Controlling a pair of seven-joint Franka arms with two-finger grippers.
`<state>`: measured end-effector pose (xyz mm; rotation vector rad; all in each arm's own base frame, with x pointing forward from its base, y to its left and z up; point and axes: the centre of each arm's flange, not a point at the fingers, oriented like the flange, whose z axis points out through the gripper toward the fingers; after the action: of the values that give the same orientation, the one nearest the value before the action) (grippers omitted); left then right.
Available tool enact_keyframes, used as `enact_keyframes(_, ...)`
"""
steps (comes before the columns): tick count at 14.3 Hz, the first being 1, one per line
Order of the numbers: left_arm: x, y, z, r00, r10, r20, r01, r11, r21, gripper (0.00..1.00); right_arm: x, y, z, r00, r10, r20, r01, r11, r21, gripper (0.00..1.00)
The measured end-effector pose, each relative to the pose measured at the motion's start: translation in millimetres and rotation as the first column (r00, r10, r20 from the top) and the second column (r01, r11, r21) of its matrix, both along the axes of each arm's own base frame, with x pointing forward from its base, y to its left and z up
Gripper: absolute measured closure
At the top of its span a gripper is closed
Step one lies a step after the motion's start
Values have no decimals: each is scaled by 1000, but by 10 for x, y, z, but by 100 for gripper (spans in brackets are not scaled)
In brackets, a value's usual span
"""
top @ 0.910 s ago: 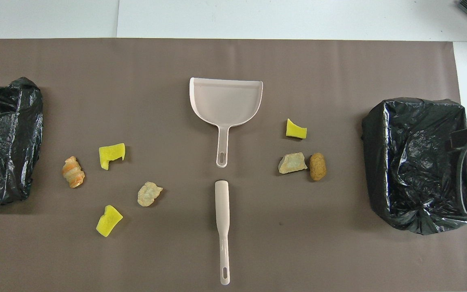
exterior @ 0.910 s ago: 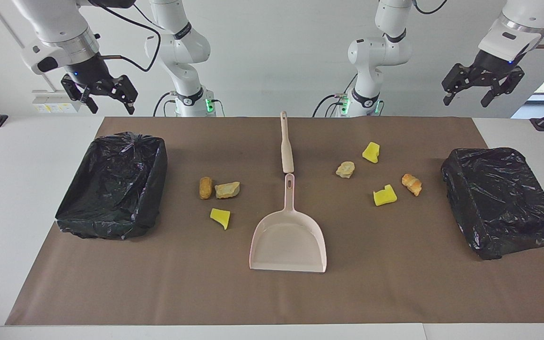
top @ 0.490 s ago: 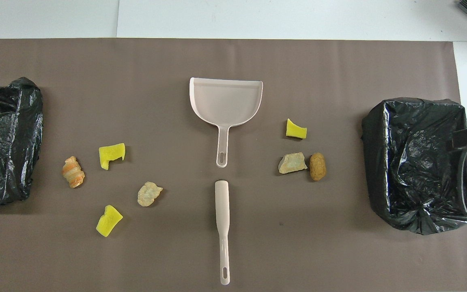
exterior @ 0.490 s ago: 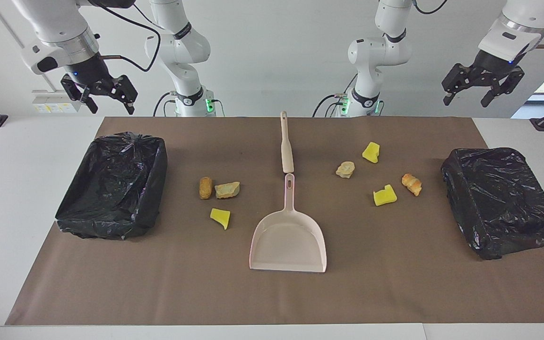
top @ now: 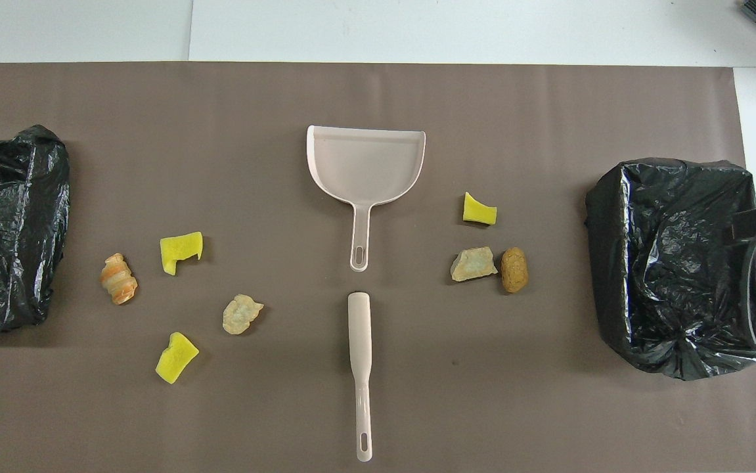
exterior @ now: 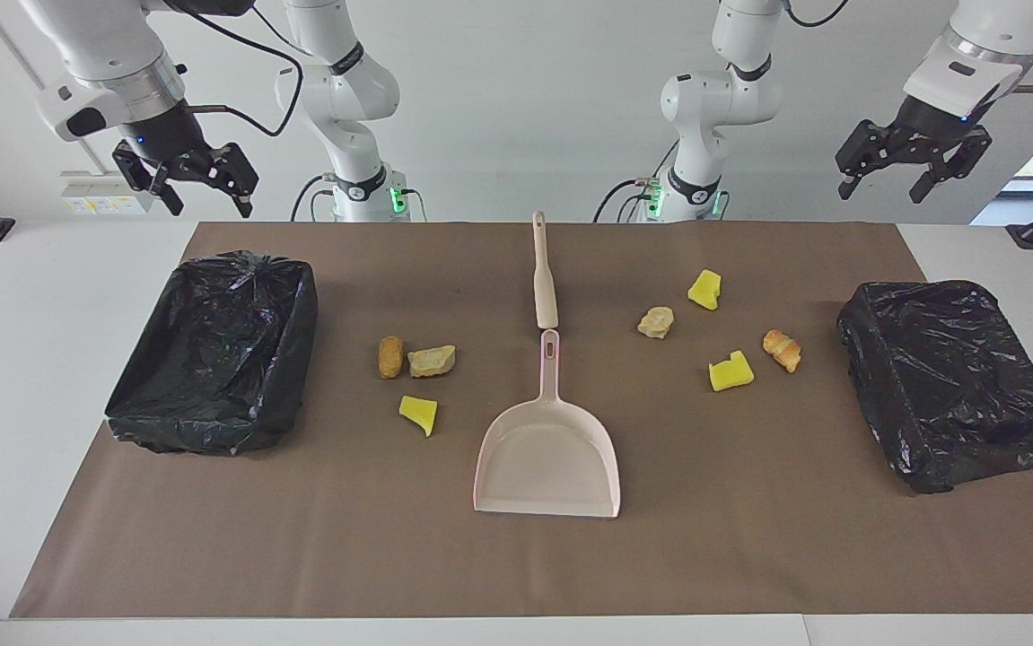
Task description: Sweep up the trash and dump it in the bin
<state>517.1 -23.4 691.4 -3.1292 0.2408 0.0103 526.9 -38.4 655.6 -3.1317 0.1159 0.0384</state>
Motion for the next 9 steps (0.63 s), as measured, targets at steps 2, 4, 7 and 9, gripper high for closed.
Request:
enact_keyframes(2, -54, -170, -32, 1000, 7, -10, -7, 1000, 3, 0, 0, -2, 0, 1000, 0, 0, 0, 1000, 0, 0)
enact_keyframes(4, -210, -473, -112, 999, 18, -29, -17, 1000, 14, 0, 0, -2, 0, 1000, 0, 0, 0, 1000, 0, 0)
enact_keyframes(7, -678, -1042, -310, 999, 10, -32, -9, 1000, 23, 0, 0, -2, 0, 1000, 0, 0, 0, 1000, 0, 0)
enact_keyframes(9, -1030, -1394, -502, 1000, -2, -27, 3, 999, 32, 0, 0, -2, 0, 1000, 0, 0, 0, 1000, 0, 0)
